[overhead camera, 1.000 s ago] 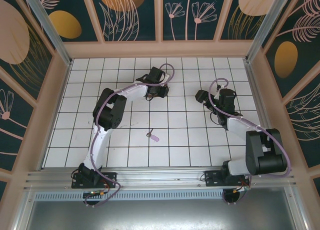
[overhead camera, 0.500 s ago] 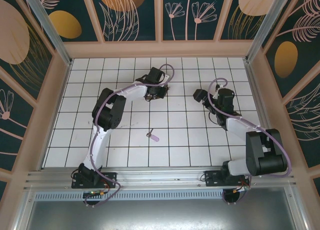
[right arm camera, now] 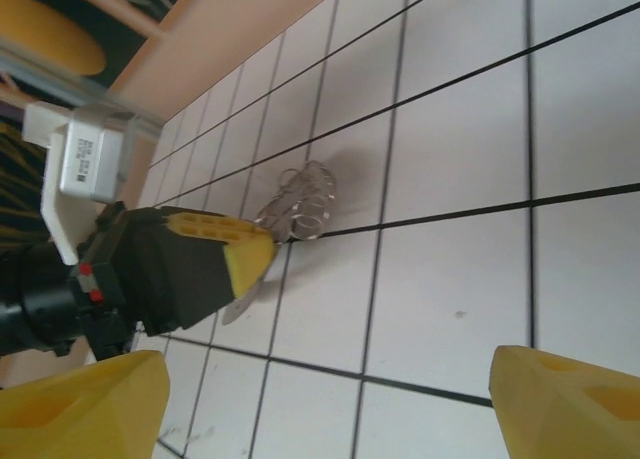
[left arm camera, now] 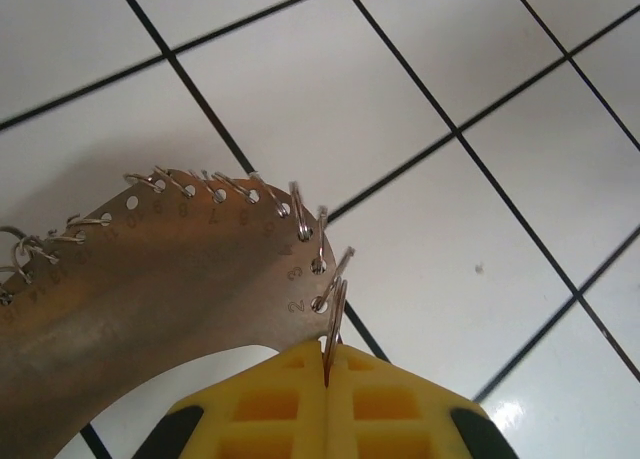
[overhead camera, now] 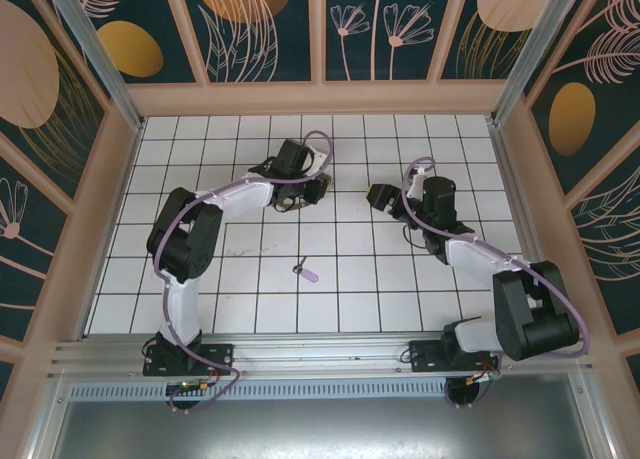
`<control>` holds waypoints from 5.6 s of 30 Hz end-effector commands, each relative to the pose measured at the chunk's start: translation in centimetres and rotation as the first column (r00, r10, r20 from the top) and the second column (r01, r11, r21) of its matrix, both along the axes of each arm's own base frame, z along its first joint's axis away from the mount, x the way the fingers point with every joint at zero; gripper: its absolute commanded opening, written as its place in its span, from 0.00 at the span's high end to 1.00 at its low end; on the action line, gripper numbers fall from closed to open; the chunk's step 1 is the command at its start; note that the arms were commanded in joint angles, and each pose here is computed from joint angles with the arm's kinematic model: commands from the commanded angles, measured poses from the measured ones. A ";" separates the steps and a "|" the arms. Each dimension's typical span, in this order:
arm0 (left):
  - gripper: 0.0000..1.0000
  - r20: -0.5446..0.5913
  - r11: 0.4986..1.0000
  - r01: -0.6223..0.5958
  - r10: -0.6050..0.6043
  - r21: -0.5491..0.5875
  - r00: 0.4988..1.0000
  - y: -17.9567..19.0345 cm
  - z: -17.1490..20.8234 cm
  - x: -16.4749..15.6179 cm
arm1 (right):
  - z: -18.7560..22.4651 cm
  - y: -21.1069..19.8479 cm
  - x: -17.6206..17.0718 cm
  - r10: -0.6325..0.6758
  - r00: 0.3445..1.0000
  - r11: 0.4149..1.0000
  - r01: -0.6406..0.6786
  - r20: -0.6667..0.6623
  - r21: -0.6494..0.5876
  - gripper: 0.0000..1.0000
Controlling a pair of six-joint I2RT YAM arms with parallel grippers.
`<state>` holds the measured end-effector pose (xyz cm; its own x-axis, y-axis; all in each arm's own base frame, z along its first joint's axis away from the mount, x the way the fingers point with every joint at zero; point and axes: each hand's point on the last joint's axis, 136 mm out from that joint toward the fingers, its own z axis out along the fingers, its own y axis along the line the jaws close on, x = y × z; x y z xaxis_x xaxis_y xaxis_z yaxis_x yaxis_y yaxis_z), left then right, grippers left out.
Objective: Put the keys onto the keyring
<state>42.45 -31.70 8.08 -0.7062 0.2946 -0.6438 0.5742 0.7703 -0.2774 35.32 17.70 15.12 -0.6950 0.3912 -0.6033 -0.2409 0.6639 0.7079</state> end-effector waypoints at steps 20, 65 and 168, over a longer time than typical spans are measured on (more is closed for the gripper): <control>1.00 0.330 0.873 0.393 -0.294 -0.290 0.897 -2.2 15.8 -7.9 | 11.2 4.9 -4.1 0.298 0.896 0.924 -0.357 0.329 0.134 0.41; 1.00 0.498 0.691 0.621 -0.417 -0.369 0.760 -2.9 25.2 -12.7 | 17.4 8.4 -6.0 0.481 0.714 0.819 -0.573 0.509 0.028 0.60; 0.96 0.474 0.649 0.650 -0.462 -0.395 0.750 -3.7 25.9 -12.6 | 18.1 8.0 -7.2 0.566 0.639 0.775 -0.628 0.520 -0.073 1.00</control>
